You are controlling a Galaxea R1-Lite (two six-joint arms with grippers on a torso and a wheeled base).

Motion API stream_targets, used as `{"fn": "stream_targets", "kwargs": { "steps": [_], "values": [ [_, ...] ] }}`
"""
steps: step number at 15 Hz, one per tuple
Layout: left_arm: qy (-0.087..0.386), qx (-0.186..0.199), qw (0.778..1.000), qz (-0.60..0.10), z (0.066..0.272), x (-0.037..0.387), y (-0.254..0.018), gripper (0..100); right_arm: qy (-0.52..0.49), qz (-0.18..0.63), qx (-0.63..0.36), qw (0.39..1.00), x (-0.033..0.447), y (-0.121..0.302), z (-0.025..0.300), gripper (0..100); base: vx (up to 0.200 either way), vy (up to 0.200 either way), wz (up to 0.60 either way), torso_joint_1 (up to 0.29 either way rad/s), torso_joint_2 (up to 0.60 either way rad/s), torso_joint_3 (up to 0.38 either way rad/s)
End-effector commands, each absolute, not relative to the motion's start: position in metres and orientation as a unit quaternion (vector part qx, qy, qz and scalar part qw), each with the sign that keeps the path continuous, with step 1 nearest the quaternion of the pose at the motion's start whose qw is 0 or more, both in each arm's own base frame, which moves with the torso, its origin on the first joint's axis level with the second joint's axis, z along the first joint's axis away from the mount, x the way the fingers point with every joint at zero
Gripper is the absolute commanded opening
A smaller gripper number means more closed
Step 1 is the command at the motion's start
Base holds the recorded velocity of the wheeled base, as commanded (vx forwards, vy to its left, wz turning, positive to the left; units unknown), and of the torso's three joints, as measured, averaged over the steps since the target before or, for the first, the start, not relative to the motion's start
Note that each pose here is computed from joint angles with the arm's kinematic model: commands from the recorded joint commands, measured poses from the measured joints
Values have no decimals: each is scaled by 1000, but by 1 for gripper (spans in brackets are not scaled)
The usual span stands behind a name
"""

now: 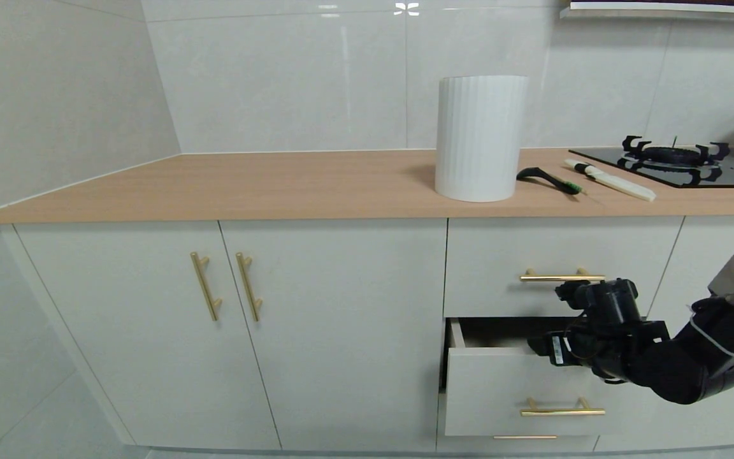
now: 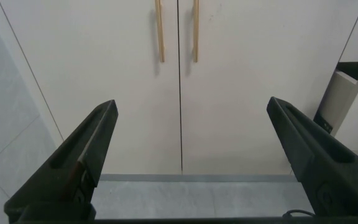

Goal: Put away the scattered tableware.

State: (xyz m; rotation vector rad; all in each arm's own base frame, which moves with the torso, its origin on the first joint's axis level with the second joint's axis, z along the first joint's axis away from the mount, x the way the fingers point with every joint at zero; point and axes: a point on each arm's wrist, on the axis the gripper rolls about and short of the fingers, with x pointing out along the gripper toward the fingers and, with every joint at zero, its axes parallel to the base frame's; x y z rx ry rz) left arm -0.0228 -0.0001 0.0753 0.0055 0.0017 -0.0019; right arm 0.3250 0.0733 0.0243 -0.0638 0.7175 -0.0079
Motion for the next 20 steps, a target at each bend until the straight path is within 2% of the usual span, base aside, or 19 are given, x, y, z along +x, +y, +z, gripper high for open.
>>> {"fn": "stream_targets", "kwargs": {
  "steps": [1, 5, 11, 20],
  "values": [
    [1, 2, 1000, -1, 75, -23, 0, 100, 365, -3, -36, 930, 320, 72, 28, 100, 0, 0, 0, 0, 0, 0],
    [1, 3, 1000, -1, 75, -23, 0, 100, 401, 9, -43, 915, 310, 59, 49, 100, 0, 0, 0, 0, 0, 0],
    [1, 3, 1000, -1, 75, -23, 0, 100, 441, 29, -92, 892, 291, 55, 64, 100, 0, 0, 0, 0, 0, 0],
    [1, 3, 1000, -1, 75, -23, 0, 100, 524, 62, -156, 835, 264, 55, 66, 100, 0, 0, 0, 0, 0, 0]
  ]
}}
